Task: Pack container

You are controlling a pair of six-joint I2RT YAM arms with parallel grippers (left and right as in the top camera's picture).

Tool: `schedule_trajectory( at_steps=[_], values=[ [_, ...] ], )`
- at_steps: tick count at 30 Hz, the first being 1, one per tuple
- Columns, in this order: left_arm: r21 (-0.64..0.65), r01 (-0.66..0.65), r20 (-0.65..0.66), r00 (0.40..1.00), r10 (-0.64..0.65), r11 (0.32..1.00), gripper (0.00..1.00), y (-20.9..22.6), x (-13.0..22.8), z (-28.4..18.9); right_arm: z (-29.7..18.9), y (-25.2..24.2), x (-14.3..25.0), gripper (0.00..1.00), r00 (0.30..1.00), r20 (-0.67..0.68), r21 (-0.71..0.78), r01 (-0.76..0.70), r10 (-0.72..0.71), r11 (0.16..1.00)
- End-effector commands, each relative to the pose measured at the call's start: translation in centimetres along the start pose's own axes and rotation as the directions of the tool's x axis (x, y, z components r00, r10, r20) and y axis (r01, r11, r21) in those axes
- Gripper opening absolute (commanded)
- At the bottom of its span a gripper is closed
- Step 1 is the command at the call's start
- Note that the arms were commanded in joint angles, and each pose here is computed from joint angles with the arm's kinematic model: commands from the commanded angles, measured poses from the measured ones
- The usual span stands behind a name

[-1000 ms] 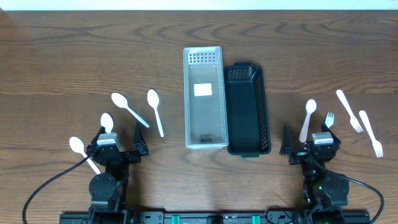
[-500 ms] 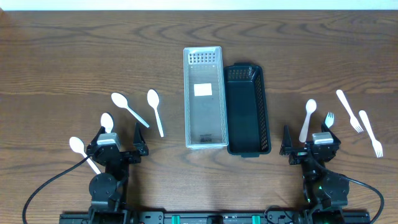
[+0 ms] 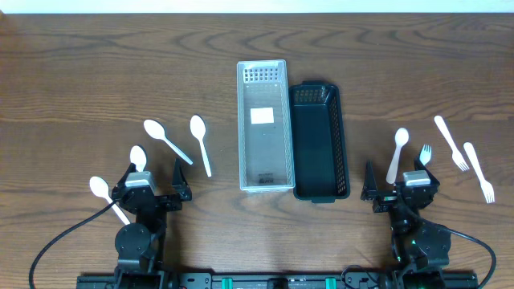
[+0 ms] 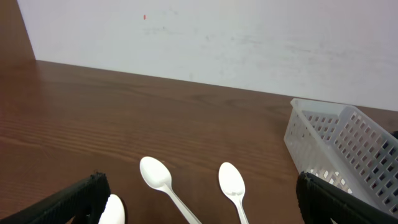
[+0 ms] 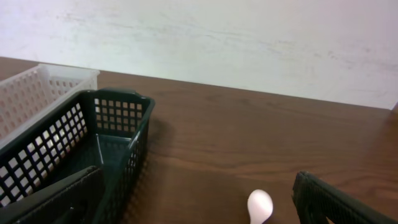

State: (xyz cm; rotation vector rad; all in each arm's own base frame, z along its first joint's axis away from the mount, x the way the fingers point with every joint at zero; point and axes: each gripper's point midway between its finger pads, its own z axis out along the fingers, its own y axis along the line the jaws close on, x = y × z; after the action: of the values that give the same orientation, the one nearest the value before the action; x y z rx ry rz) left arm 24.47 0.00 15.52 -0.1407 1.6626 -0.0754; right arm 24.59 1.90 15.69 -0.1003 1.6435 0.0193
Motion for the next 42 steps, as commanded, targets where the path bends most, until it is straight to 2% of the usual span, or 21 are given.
schedule_trajectory(
  at_steps=[1,6,11,15,20,23,25,29,32,35,38,42],
  values=[
    [-0.021,-0.001,-0.049,0.999,0.0,1.0,0.98,0.5,1.6,0.1,0.0,0.5,0.0,0.99,0.998,-0.001,-0.027,-0.068,0.068,0.997],
    [-0.013,0.041,-0.02,0.999,-0.042,0.999,0.98,0.2,-0.4,-0.4,0.0,0.5,0.2,0.99,0.98,-0.023,-0.024,-0.197,0.197,0.98],
    [-0.018,0.037,-0.047,0.998,-0.038,0.999,0.98,-0.3,-4.0,-1.2,-0.5,0.4,-1.9,0.99,0.971,-0.062,-0.014,-0.231,0.23,0.973],
    [-0.035,0.023,-0.144,0.989,-0.028,0.999,0.98,-0.7,-6.7,-1.1,-0.8,-0.1,-4.6,0.99,0.965,-0.128,0.015,-0.231,0.231,0.973],
    [-0.065,-0.008,-0.332,0.943,-0.014,0.998,0.98,-1.1,-9.0,0.0,-0.4,-1.3,-6.8,0.99,0.923,-0.299,0.091,-0.227,0.244,0.97],
    [-0.082,-0.033,-0.451,0.892,-0.008,0.996,0.98,-1.3,-9.8,0.7,0.3,-2.4,-7.6,0.99,0.86,-0.435,0.16,-0.219,0.268,0.962],
    [-0.09,-0.047,-0.516,0.857,-0.006,0.995,0.98,-1.4,-10.0,1.2,0.7,-3.3,-7.7,0.99,0.792,-0.537,0.21,-0.209,0.291,0.955],
    [-0.097,-0.064,-0.588,0.809,-0.006,0.993,0.98,-1.4,-9.4,2.4,1.4,-4.7,-7.5,0.99,0.61,-0.72,0.288,-0.174,0.332,0.942],
    [-0.102,-0.077,-0.638,0.77,-0.006,0.992,0.98,-1.3,-7.9,2.7,3.5,-4.7,-7.7,0.99,0.546,-0.766,0.286,-0.183,0.34,0.94],
    [-0.105,-0.086,-0.67,0.742,-0.006,0.991,0.98,-1.1,-7.0,2.7,5.5,-5.3,-6.8,0.99,0.522,-0.784,0.295,-0.165,0.337,0.941],
    [-0.106,-0.091,-0.686,0.727,-0.007,0.99,0.98,-1.1,-6.5,2.9,7.4,-6.1,-4.4,0.99,0.467,-0.812,0.318,-0.149,0.35,0.936],
    [-0.107,-0.095,-0.7,0.714,-0.007,0.99,0.98,-1.0,-6.0,2.8,8.6,-7.2,0.3,0.99,0.339,-0.858,0.37,-0.113,0.386,0.922]
  ],
)
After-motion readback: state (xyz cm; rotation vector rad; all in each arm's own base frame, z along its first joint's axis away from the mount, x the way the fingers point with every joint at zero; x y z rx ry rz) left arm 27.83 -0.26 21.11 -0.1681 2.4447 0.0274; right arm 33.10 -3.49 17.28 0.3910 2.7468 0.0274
